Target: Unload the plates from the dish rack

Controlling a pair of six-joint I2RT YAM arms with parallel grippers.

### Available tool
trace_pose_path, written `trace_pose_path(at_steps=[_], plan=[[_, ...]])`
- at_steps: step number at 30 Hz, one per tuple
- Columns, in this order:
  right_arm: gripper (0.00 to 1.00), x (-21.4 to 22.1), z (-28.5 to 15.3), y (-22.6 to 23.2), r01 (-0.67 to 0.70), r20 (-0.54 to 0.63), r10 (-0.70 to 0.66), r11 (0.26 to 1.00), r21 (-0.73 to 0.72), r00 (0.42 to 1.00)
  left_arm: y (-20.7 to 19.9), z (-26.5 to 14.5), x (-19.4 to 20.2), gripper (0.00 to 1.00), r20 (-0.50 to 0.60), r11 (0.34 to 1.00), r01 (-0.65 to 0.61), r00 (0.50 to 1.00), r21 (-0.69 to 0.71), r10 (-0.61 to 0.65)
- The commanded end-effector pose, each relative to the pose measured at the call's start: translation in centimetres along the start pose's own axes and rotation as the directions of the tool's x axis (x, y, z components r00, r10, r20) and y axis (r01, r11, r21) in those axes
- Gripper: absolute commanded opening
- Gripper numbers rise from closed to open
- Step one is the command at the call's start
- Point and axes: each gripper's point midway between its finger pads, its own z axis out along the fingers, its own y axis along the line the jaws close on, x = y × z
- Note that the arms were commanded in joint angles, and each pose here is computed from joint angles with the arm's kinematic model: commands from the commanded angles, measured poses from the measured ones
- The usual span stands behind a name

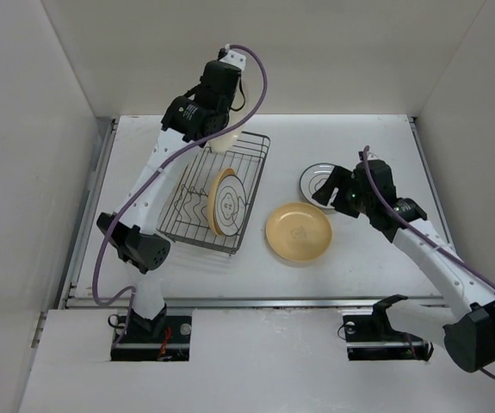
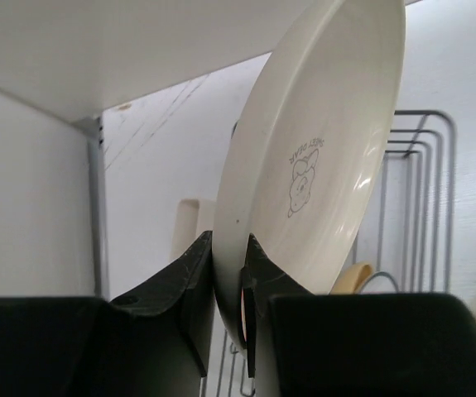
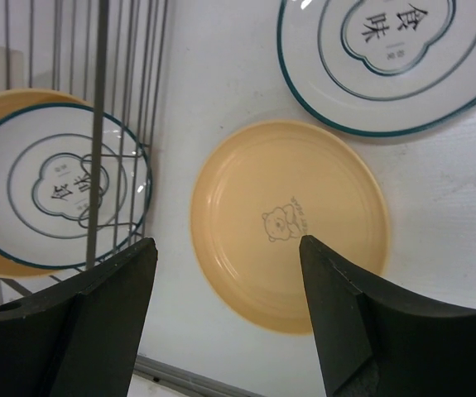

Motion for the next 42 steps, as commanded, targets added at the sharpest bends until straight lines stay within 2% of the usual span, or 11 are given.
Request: trace_pose_path(at_steps=[1, 8, 13, 20, 26, 31, 32, 33, 34, 39, 42], plan=[[0.76, -3.6, -1.4, 4.3, 0.027, 0.113, -0.01, 0.988, -0.152, 0.994, 0.1, -4.9, -5.5, 0.0, 0.203, 0.988, 0.106, 0.971, 0.113, -0.128], [0.76, -5.3, -3.3, 6.5, 0.047, 0.201, 0.006, 0.964, -0.262, 0.98, -10.2, -7.3, -0.4, 0.0, -0.028, 0.783, 0.062, 0.998, 0.619, -0.057], [0.76, -4.5, -1.9, 5.9, 0.038, 0.166, 0.002, 0.971, -0.235, 0.986, -14.7, -7.1, 3.9, 0.0, -0.209, 0.656, 0.131, 0.977, 0.743, 0.041], [0.66, -2.9, 0.2, 4.6, 0.013, 0.135, 0.017, 0.976, -0.217, 0.991, -18.0, -10.6, 5.8, 0.0, -0.268, 0.416, 0.2, 0.957, 0.887, 0.111], [0.11, -2.8, 0.6, 4.1, -0.018, 0.142, 0.048, 0.979, -0.205, 0.989, -18.0, -10.9, 6.1, 0.0, -0.276, 0.406, 0.208, 0.954, 0.89, 0.117], [0.0, -2.3, 1.1, 2.2, -0.081, 0.137, 0.097, 0.99, -0.116, 0.986, -17.8, -9.7, 7.0, 0.04, -0.293, 0.459, 0.205, 0.947, 0.864, 0.128], [0.0, -2.3, 1.0, 1.3, -0.087, 0.147, 0.097, 0.994, -0.073, 0.984, -17.2, -9.3, 6.9, 0.19, -0.286, 0.497, 0.191, 0.95, 0.846, 0.122], [0.0, -2.2, 1.0, 0.8, -0.104, 0.149, 0.11, 0.993, -0.047, 0.983, -16.8, -8.7, 7.0, 0.57, -0.285, 0.536, 0.179, 0.951, 0.825, 0.121], [0.0, -2.2, 0.8, 0.3, -0.107, 0.157, 0.11, 0.994, -0.025, 0.981, -16.3, -8.0, 7.4, 0.69, -0.283, 0.573, 0.16, 0.95, 0.804, 0.131], [0.0, -1.1, -0.2, -1.6, -0.122, 0.166, 0.115, 0.992, 0.028, 0.979, -11.5, -5.4, 6.7, 1.0, -0.235, 0.793, 0.055, 0.966, 0.607, 0.113], [0.0, 0.3, -0.2, -2.6, -0.125, 0.137, 0.119, 0.991, 0.038, 0.983, -8.6, -4.9, 6.4, 1.0, -0.209, 0.869, -0.006, 0.97, 0.495, 0.126]])
